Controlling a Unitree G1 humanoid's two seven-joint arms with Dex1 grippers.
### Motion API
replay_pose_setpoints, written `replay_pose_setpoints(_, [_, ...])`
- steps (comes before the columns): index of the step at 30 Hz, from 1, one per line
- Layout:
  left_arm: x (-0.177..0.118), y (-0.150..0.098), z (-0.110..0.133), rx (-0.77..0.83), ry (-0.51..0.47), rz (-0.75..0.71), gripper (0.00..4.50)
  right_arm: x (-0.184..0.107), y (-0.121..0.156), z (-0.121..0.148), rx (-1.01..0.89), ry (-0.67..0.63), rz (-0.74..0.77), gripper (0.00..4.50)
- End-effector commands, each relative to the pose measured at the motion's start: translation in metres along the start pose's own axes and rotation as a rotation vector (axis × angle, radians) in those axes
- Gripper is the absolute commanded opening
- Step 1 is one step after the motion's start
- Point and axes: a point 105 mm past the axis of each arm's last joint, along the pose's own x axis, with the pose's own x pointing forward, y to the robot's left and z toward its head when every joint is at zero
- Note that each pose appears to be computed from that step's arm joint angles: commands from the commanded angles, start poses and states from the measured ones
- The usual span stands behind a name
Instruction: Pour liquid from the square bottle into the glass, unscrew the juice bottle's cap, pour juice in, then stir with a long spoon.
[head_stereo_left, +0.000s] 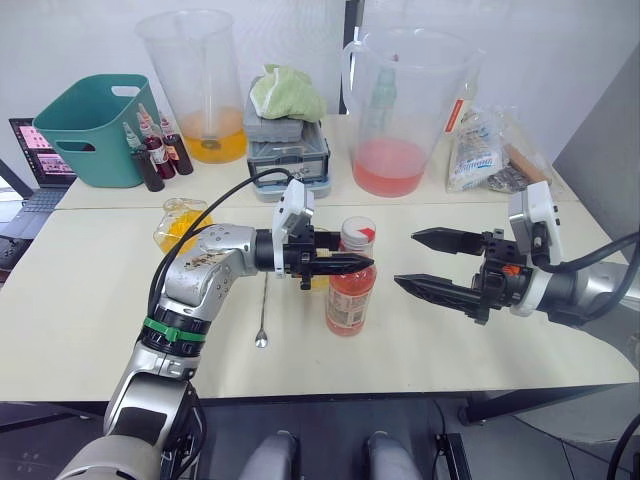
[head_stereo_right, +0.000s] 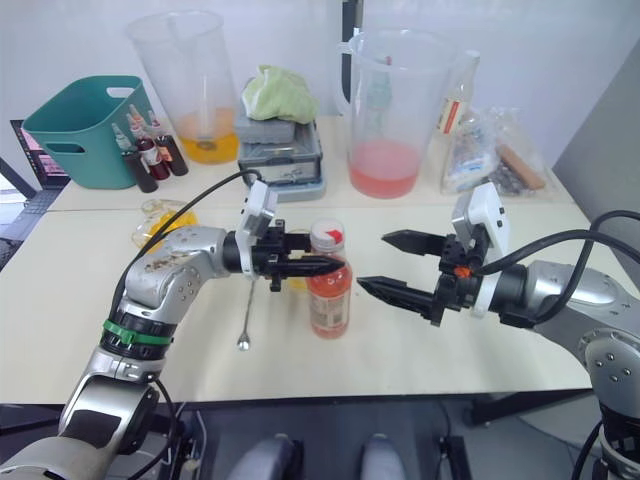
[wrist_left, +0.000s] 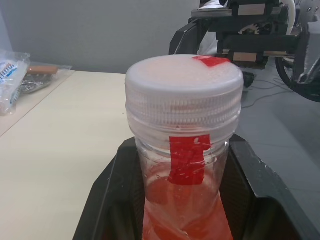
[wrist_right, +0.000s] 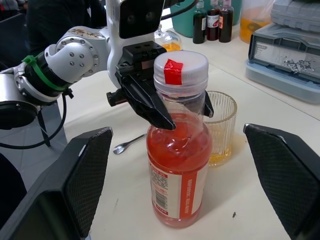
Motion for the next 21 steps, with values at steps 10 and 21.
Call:
replay_pose_setpoints(10, [-0.022,-0.025,0.012,0.173,-0.048,-0.042,1.46,0.030,0.018,0.032,-0.114,-0.078,0.036,4.50])
replay_pose_setpoints(21, [-0.026,-0.024,0.012,0.202,-0.016,0.016,1.46,0.064,0.031,0.025,-0.121,-0.063,0.062,4.50])
